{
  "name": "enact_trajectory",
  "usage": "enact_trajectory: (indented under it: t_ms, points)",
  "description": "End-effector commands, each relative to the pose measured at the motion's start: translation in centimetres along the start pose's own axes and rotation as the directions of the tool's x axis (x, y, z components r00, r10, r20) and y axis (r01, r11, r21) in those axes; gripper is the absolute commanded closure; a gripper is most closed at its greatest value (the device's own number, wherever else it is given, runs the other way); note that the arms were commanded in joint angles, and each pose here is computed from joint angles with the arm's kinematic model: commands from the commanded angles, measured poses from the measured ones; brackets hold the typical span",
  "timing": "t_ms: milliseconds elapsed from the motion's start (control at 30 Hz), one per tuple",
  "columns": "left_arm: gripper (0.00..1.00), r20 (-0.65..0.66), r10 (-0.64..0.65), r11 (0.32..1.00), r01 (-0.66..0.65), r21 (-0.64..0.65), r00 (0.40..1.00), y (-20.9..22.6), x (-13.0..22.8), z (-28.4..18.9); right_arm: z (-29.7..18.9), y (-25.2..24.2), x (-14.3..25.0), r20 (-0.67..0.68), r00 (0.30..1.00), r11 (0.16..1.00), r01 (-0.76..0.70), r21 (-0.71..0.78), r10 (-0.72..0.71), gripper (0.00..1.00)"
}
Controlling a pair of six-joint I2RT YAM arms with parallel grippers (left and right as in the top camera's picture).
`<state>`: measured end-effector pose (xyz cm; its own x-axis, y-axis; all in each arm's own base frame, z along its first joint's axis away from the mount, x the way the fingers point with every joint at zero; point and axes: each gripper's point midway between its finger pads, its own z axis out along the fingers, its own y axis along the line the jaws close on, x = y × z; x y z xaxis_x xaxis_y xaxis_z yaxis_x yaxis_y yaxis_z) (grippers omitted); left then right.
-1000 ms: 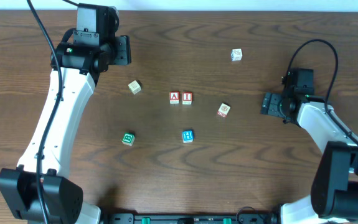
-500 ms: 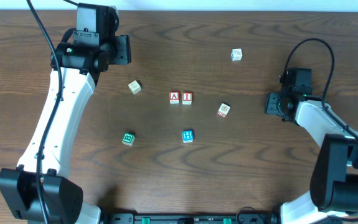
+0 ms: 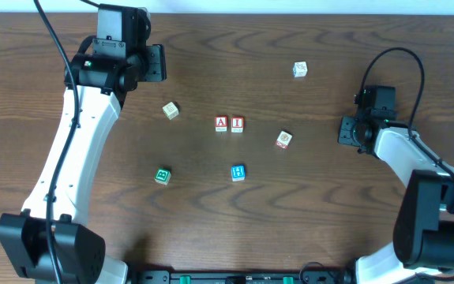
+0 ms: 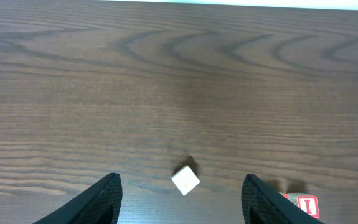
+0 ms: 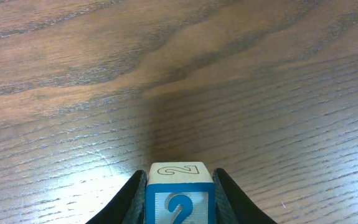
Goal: Spell out Ai2
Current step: 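Lower right gripper and grasp the blue 2 block, then carry the 2 block left toward the right of the I block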
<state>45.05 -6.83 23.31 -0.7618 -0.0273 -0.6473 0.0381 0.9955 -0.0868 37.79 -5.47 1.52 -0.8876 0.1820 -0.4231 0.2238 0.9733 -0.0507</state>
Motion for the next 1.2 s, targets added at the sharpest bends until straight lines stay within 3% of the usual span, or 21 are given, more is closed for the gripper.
enact_trajectory:
  t_ms: [0, 167, 267, 433, 667, 800, 933, 1167]
  points:
    - [0.37, 0.011, 0.007, 1.0, -0.007, -0.001, 1.0, 0.1, -0.5, -0.1, -0.1, -0.1, -0.7, 0.012, 1.0, 1.0, 0.0, -0.002, 0.0, 0.73]
    - [0.37, 0.016, 0.007, 1.0, -0.007, -0.001, 1.0, 0.1, -0.6, -0.1, -0.1, 0.9, -1.0, 0.022, 1.0, 0.998, 0.0, -0.058, 0.001, 0.8]
    - [0.37, 0.016, 0.008, 1.0, -0.008, -0.005, 1.0, 0.2, -0.6, -0.1, -0.5, 2.0, -1.8, 0.039, 0.999, 0.993, -0.021, -0.12, 0.025, 0.99]
    - [0.37, 0.021, 0.003, 1.0, -0.003, -0.016, 1.0, 1.0, -0.7, -0.6, -2.7, 4.3, -4.9, 0.063, 0.997, 0.982, -0.042, -0.183, 0.055, 0.99]
    - [0.42, -0.047, -0.032, 0.998, 0.029, -0.047, 0.998, 3.9, 0.9, -1.6, -9.0, 14.4, -10.0, 0.231, 0.968, 0.944, 0.167, -0.283, -0.102, 0.99]
    - [0.43, -0.083, -0.057, 0.998, 0.059, 0.02, 0.995, 4.1, 2.0, -0.9, -8.5, 18.8, -8.4, 0.248, 0.951, 0.93, 0.25, -0.271, -0.183, 0.99]
    - [0.42, -0.106, -0.055, 0.998, 0.057, 0.018, 0.993, 4.3, 2.8, -0.4, -6.3, 22.4, -5.1, 0.15, 0.968, 0.9, 0.241, -0.362, -0.199, 0.99]
    - [0.41, -0.113, -0.055, 0.998, 0.058, 0.018, 0.992, 4.3, 3.1, -0.2, -4.0, 25.4, -1.7, 0.086, 0.962, 0.882, 0.272, -0.384, -0.259, 0.99]
